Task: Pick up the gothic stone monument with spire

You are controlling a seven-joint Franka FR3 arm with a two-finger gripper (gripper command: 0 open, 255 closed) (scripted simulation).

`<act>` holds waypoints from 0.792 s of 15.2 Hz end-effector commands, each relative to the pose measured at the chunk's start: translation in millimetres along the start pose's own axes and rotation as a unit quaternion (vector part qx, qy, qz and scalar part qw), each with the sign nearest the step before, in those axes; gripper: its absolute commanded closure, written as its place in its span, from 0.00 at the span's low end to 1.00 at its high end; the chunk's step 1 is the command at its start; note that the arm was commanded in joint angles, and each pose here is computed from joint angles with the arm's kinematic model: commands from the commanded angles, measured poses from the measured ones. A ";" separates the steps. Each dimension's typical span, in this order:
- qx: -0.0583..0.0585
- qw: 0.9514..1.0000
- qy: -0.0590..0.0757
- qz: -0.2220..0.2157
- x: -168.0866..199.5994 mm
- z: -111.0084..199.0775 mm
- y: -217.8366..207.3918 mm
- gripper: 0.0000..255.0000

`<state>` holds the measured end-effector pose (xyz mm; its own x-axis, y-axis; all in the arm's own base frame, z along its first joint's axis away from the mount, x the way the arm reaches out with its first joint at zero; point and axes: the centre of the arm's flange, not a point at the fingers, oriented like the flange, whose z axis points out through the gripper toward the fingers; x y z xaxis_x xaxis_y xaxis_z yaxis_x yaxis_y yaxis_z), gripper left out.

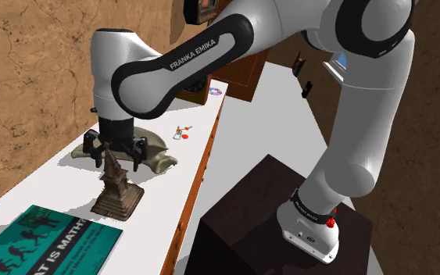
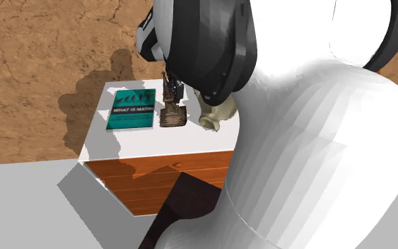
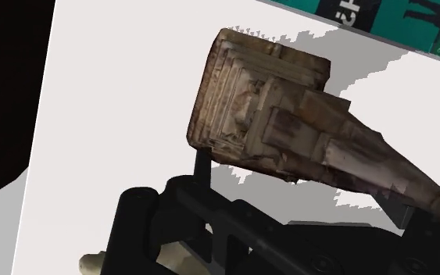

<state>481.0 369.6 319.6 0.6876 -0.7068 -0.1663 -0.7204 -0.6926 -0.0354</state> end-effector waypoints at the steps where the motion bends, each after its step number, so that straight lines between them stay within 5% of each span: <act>1: 0.000 1.000 0.000 0.000 2.6 8.2 0.5 0.00; 2: 0.000 1.000 0.000 0.000 2.6 8.2 0.5 0.00; 3: 0.000 1.000 0.000 0.000 2.7 8.7 0.8 1.00; 12: 0.000 1.000 0.000 0.000 2.6 8.2 0.5 1.00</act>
<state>482.3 368.5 311.8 0.6871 -0.7074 -0.1654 -0.7213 -0.6916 -0.0383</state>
